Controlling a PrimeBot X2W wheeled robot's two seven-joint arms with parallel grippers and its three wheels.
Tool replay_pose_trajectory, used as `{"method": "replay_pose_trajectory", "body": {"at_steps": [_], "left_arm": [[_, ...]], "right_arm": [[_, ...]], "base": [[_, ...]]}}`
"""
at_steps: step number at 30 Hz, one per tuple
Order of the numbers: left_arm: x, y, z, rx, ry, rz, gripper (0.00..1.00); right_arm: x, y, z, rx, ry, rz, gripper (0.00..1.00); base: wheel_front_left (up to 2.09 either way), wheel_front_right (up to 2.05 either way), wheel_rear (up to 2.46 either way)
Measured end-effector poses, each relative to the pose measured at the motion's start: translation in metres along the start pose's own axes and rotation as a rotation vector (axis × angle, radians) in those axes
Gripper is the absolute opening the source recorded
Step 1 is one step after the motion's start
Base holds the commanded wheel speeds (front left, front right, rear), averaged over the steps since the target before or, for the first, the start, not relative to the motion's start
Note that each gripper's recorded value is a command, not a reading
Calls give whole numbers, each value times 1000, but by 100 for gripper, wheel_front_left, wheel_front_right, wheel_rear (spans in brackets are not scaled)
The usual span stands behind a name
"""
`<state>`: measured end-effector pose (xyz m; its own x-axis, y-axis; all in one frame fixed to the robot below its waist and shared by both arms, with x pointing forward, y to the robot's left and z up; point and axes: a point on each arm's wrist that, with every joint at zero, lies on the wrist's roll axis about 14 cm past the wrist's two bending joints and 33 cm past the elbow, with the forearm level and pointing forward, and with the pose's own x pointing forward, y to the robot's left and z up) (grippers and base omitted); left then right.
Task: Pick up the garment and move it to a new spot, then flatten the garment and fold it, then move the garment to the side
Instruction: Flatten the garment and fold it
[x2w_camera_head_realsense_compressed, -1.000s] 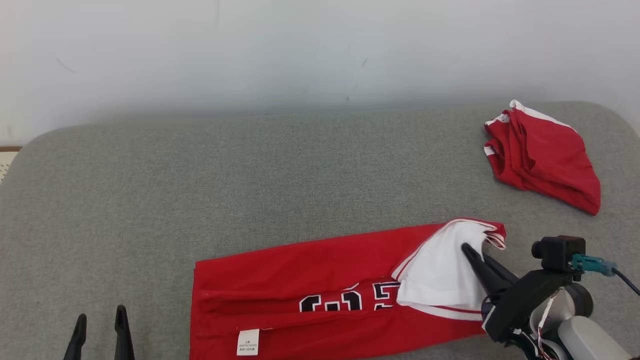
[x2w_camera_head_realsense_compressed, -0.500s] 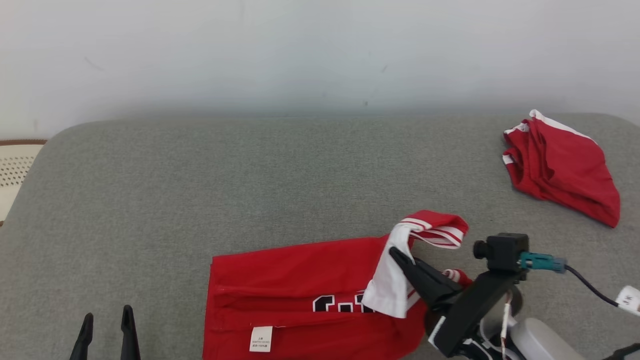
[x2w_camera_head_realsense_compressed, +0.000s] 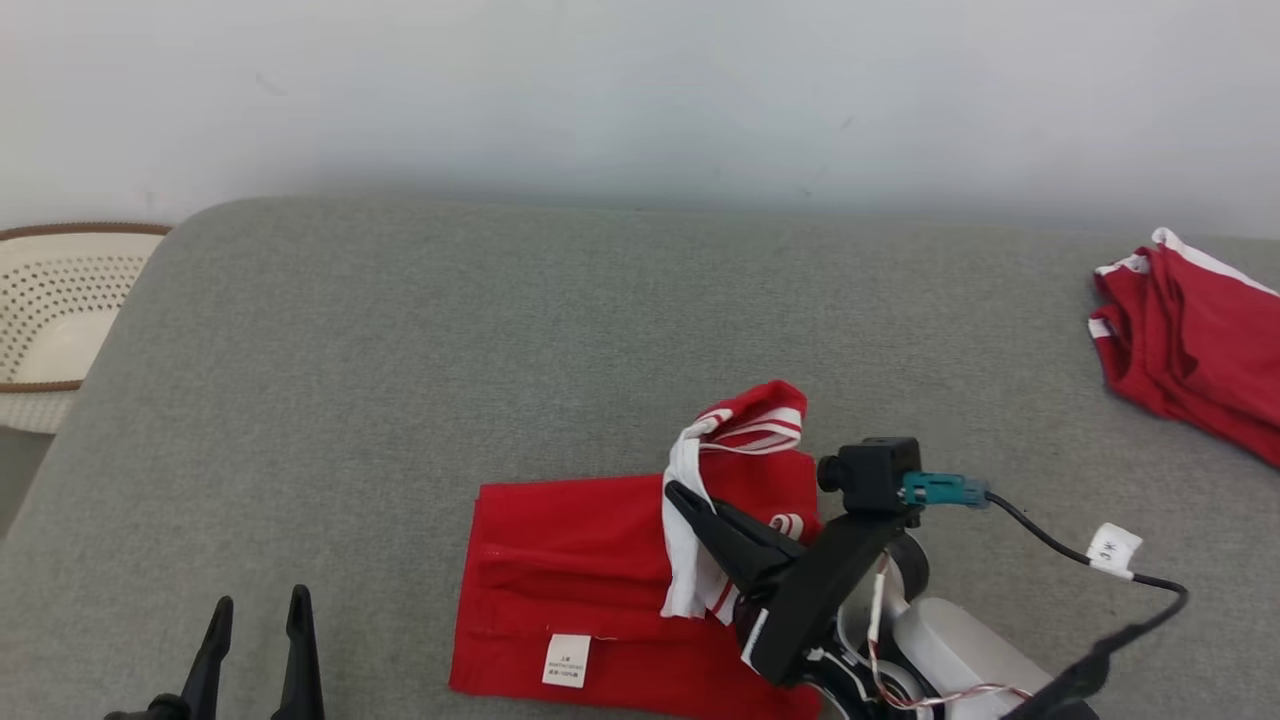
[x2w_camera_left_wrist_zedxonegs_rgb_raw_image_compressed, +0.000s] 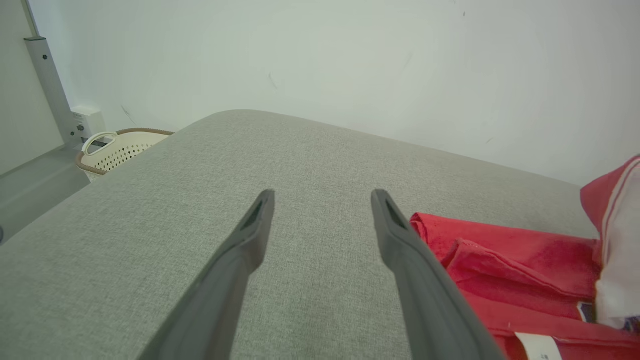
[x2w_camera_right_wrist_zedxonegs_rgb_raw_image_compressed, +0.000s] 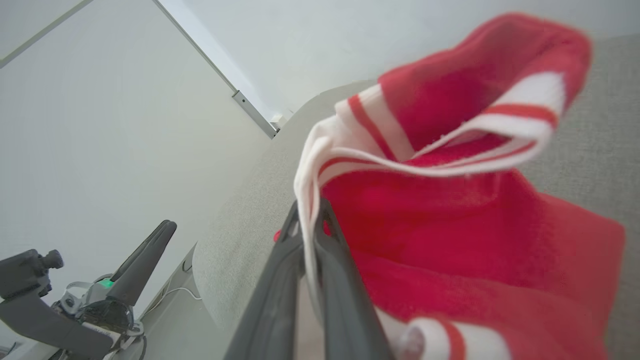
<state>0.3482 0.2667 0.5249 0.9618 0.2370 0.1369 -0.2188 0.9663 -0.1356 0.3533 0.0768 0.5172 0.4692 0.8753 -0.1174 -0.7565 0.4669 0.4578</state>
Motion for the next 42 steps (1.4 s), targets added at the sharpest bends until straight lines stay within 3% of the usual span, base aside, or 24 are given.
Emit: {"method": "replay_pose_trajectory", "body": {"at_steps": [8, 25, 26, 27, 28, 42], "left_arm": [[-4, 4, -3, -5, 15, 19, 100], [-1, 6, -8, -9, 33, 27, 100], [-2, 6, -8, -10, 33, 28, 100], [-2, 7, -8, -11, 33, 30, 100], [-2, 7, -8, -11, 33, 30, 100], [-4, 3, -6, -16, 24, 18, 100]], "right_arm": [[36, 12, -15, 43, 48, 46, 0], [64, 13, -51, 37, 149, 47, 0], [64, 13, -52, 38, 148, 45, 49], [64, 13, -52, 36, 147, 44, 87], [65, 14, -52, 36, 143, 46, 100], [53, 20, 0, -61, -69, 90, 100]], "base": [[0, 0, 0], [0, 0, 0], [0, 0, 0], [0, 0, 0], [0, 0, 0], [0, 0, 0]]}}
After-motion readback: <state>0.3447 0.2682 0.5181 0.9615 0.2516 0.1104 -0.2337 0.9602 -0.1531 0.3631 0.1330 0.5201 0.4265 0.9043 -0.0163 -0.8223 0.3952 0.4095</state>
